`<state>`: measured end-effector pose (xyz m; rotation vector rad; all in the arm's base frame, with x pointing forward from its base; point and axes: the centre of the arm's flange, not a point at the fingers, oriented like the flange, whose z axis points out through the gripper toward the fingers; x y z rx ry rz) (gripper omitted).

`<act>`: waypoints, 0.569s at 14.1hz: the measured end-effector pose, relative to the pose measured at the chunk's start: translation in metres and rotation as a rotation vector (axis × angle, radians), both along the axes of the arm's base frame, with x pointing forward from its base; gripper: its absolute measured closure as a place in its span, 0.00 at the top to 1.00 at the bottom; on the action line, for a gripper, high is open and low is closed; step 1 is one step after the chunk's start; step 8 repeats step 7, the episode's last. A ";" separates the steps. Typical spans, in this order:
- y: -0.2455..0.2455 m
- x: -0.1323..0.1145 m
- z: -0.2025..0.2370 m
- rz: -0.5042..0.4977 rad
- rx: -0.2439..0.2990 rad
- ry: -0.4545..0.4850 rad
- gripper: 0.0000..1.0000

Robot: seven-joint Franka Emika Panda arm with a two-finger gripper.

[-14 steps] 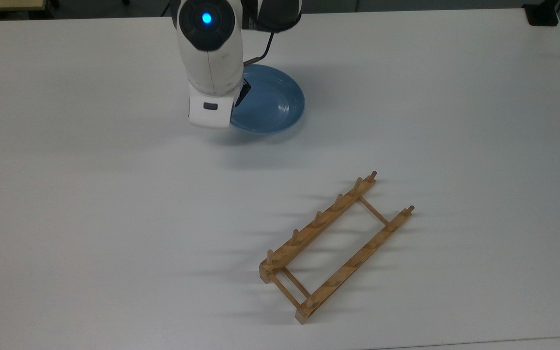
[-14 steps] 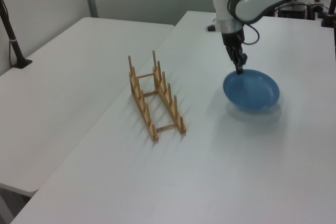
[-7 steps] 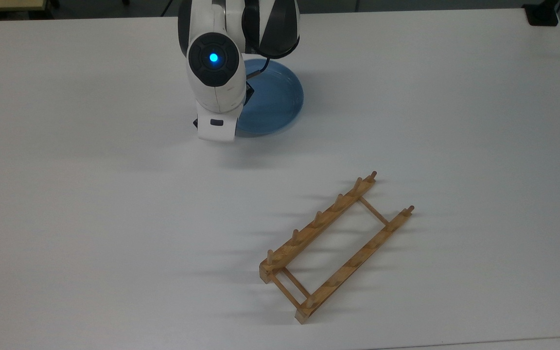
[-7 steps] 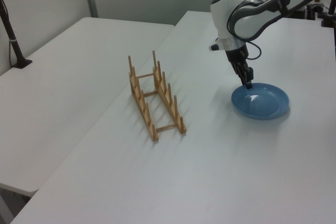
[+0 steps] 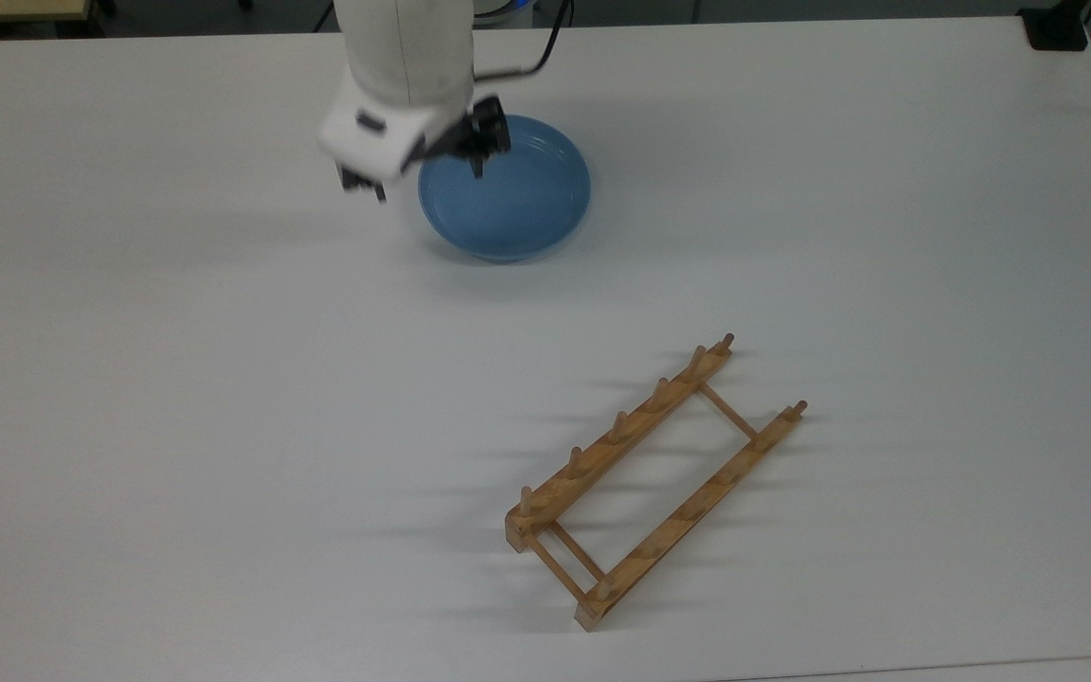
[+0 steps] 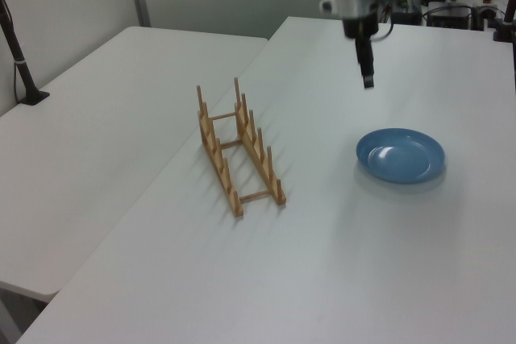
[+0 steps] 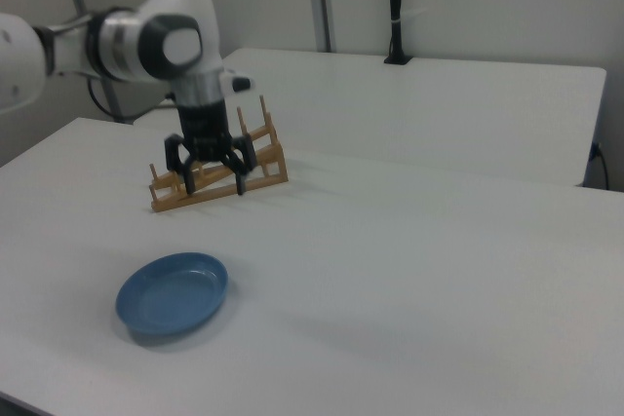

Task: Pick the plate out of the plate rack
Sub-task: 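Open the gripper and raise it away from the plate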

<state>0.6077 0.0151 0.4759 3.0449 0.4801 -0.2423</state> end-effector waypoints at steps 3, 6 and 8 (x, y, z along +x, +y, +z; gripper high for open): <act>-0.004 -0.031 0.075 -0.161 -0.015 -0.089 1.00; -0.005 -0.048 0.107 -0.235 -0.016 -0.139 1.00; -0.006 -0.048 0.107 -0.242 -0.017 -0.140 1.00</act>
